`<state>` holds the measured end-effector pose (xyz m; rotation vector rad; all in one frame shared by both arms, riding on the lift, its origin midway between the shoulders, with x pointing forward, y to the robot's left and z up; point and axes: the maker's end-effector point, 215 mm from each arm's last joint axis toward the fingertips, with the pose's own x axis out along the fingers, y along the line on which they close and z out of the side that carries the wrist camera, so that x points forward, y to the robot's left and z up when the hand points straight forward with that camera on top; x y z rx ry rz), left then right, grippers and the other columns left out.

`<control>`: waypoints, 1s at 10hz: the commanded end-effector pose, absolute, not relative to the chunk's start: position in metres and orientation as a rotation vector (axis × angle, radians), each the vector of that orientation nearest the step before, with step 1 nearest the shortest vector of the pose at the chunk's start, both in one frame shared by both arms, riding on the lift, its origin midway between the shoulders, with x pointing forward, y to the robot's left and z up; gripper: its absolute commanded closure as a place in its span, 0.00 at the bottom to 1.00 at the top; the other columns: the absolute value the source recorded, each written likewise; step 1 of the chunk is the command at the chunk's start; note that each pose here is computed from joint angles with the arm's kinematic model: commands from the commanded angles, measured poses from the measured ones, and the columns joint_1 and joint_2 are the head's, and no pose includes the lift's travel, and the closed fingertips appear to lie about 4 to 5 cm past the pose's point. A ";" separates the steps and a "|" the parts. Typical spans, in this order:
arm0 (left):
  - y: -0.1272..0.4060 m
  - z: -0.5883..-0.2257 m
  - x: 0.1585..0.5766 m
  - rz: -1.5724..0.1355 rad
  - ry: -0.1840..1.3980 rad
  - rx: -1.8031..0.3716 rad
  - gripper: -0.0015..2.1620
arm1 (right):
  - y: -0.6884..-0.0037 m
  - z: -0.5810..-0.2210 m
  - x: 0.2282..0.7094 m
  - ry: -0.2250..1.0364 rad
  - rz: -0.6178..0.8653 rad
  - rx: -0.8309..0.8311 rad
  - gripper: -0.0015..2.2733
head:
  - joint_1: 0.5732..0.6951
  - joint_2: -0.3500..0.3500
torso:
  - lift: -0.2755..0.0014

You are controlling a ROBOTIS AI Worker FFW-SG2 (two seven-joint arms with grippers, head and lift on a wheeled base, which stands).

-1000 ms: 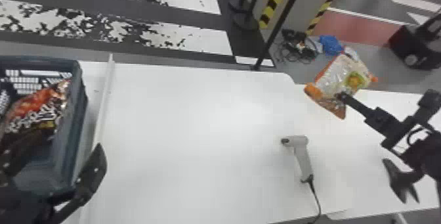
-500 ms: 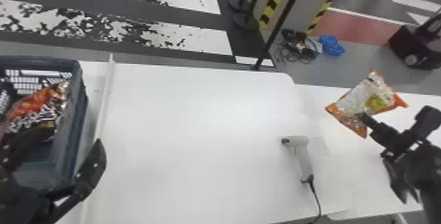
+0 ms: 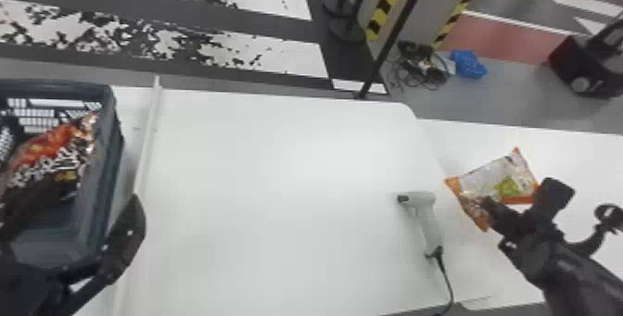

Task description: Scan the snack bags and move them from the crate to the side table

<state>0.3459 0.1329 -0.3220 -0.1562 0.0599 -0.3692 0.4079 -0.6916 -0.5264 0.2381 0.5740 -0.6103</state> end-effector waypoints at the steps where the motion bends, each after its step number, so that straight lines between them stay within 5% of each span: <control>1: 0.132 -0.319 0.346 -0.371 0.055 -0.157 0.04 | -0.677 -0.545 0.400 0.615 -0.629 0.283 0.50 | 1.00 0.00 | 0.68; 2: 0.133 -0.318 0.345 -0.370 0.053 -0.157 0.04 | -0.674 -0.543 0.397 0.606 -0.635 0.280 0.00 | 1.00 0.00 | 0.68; 6: 0.129 -0.314 0.345 -0.382 0.048 -0.160 0.04 | -0.675 -0.494 0.389 0.519 -0.624 0.257 0.02 | 1.00 0.00 | 0.68; 10: 0.126 -0.307 0.346 -0.385 0.040 -0.164 0.04 | -0.558 -0.412 0.397 0.361 -0.341 0.259 0.03 | 1.00 0.00 | 0.68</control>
